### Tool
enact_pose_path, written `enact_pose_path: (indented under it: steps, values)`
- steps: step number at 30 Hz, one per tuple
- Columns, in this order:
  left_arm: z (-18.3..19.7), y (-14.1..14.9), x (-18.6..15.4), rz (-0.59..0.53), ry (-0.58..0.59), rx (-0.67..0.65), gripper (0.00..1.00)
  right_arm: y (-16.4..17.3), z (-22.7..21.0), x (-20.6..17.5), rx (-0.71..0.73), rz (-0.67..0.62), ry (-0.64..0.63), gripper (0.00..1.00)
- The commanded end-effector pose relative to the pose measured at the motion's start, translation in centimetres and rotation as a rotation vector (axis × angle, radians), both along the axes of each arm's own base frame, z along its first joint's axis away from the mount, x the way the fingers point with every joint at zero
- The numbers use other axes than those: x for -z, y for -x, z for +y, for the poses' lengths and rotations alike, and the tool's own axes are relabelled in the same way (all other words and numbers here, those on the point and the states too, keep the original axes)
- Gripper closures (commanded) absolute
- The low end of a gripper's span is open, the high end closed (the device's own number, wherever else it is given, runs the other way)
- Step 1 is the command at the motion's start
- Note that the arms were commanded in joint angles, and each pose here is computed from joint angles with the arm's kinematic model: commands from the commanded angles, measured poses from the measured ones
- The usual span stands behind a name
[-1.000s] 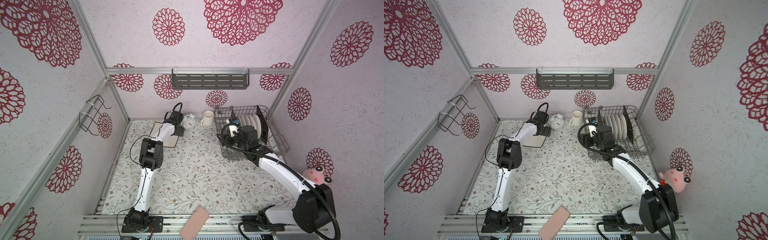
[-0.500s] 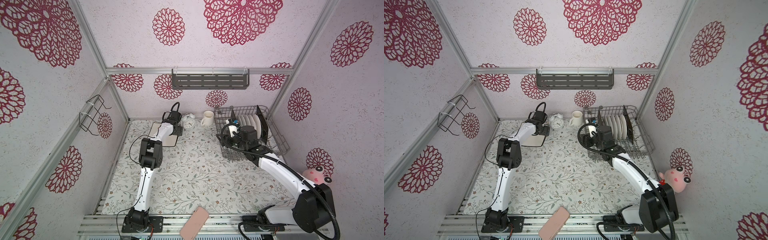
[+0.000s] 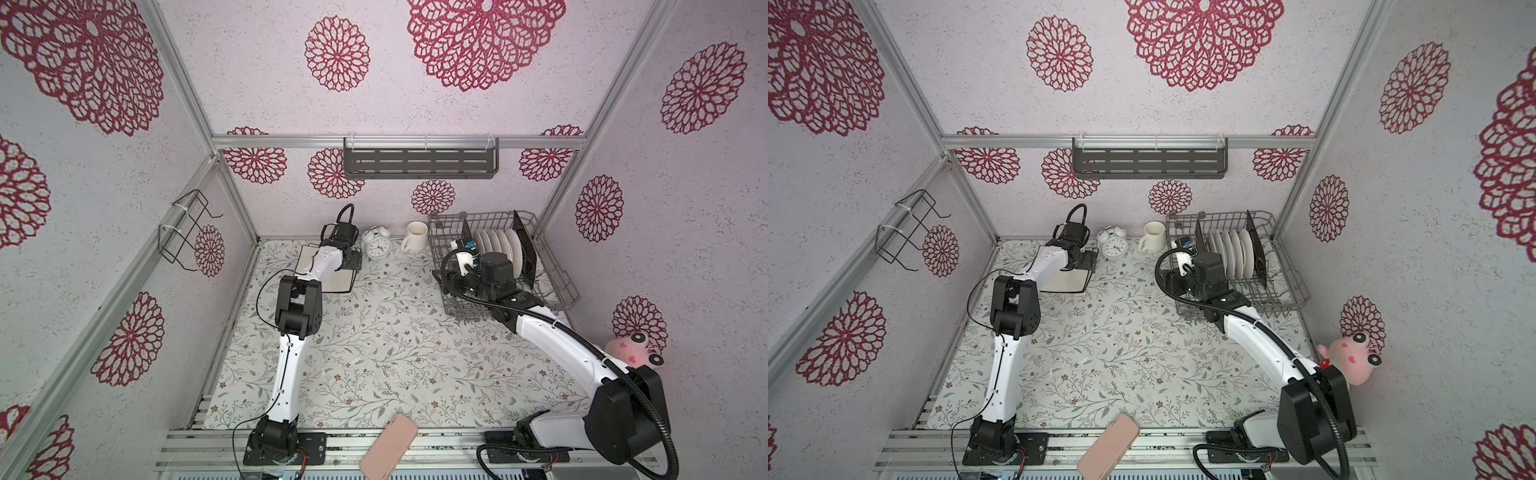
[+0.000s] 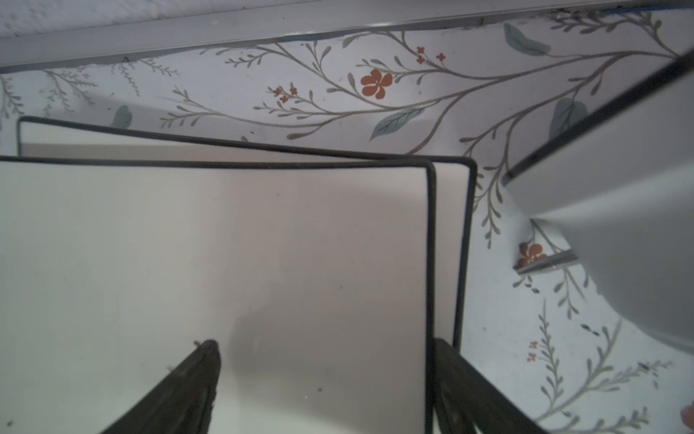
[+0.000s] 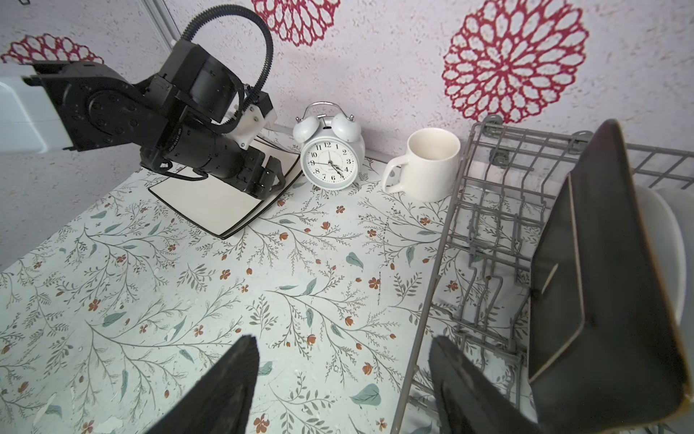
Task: Unload the plates from the dish rack
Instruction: Move a plate, then pick up the plate from the dish rack.
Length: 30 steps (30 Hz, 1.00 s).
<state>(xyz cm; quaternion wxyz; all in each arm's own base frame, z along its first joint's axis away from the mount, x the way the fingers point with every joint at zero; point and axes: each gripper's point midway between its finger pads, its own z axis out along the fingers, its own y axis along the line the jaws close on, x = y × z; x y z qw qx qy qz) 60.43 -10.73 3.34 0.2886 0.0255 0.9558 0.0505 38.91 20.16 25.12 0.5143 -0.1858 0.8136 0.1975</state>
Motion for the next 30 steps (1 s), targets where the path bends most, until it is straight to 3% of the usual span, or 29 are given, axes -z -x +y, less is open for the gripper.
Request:
enact_pose_path:
  steps: [1,10,15,21,24,30]
  values:
    - [-1.0,0.6,-2.0,-0.022,0.038,0.053,0.13,-0.5,0.1,-1.2,0.001,-0.028,-0.027,0.25]
    - [-1.2,1.4,-14.2,-0.21,0.145,0.136,0.09,-1.0,0.4,-0.7,0.002,-0.018,-0.032,0.24]
    - [-1.8,3.6,-21.1,-0.323,0.232,0.21,0.08,-3.3,-1.9,-1.9,0.138,-0.02,0.009,0.23]
    - [1.6,7.6,-31.6,-0.635,0.458,0.144,0.03,-6.0,-6.1,-4.5,0.25,0.018,-0.098,0.24]
    - [3.4,8.7,-33.2,-0.652,0.449,0.094,0.03,-7.0,-7.5,-5.4,0.283,0.043,-0.11,0.27]
    - [4.3,9.9,-32.2,-0.564,0.408,0.051,0.03,-8.8,-8.2,-4.0,0.31,0.121,-0.055,0.3]
